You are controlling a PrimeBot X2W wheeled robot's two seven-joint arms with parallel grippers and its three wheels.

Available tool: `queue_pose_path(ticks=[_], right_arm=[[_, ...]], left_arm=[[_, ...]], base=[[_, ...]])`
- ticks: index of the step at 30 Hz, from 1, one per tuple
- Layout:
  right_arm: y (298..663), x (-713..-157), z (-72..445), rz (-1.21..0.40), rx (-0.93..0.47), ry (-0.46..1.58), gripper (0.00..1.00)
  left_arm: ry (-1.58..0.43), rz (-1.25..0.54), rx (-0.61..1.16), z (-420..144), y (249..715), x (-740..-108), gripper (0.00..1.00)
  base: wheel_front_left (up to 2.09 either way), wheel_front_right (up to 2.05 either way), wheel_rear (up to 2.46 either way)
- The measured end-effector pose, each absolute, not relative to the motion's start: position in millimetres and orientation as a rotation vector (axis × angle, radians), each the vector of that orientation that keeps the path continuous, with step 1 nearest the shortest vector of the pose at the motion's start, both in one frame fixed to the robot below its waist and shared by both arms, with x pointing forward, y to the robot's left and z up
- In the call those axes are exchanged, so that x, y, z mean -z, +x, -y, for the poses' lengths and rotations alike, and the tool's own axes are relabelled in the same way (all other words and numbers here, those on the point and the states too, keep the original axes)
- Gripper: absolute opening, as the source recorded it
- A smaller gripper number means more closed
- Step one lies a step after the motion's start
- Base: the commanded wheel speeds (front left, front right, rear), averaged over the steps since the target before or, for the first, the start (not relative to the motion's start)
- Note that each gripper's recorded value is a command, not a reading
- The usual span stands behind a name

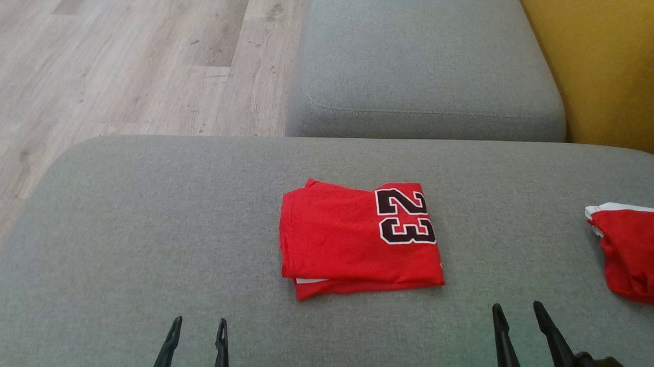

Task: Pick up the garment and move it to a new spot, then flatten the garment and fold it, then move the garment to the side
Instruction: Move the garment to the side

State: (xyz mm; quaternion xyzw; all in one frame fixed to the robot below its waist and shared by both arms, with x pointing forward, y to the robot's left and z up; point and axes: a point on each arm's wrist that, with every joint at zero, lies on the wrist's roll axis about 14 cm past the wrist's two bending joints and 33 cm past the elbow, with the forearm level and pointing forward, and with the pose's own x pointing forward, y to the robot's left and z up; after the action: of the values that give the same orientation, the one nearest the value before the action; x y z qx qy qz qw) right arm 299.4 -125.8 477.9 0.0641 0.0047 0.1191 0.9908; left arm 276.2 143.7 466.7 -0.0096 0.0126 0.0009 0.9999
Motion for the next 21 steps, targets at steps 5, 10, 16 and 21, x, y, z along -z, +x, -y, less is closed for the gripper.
queue_pose_path(ticks=[5, 10, 16, 21], right_arm=[[299, -475, 129, -0.018, -0.226, 0.130, 1.00], [299, -472, 129, -0.028, -0.218, 0.131, 1.00], [298, -466, 129, -0.046, -0.212, 0.131, 1.00], [298, -462, 131, -0.059, -0.204, 0.133, 1.00]], left_arm=[[-0.021, -0.023, -0.003, -145, 275, -467, 1.00], [-0.015, -0.024, -0.001, -145, 275, -467, 1.00], [-0.013, -0.025, -0.012, -148, 276, -466, 1.00], [-0.013, -0.028, -0.012, -149, 277, -466, 1.00]], base=[[0.00, 0.00, 0.00], [0.00, 0.00, 0.00], [0.00, 0.00, 0.00], [0.00, 0.00, 0.00]])
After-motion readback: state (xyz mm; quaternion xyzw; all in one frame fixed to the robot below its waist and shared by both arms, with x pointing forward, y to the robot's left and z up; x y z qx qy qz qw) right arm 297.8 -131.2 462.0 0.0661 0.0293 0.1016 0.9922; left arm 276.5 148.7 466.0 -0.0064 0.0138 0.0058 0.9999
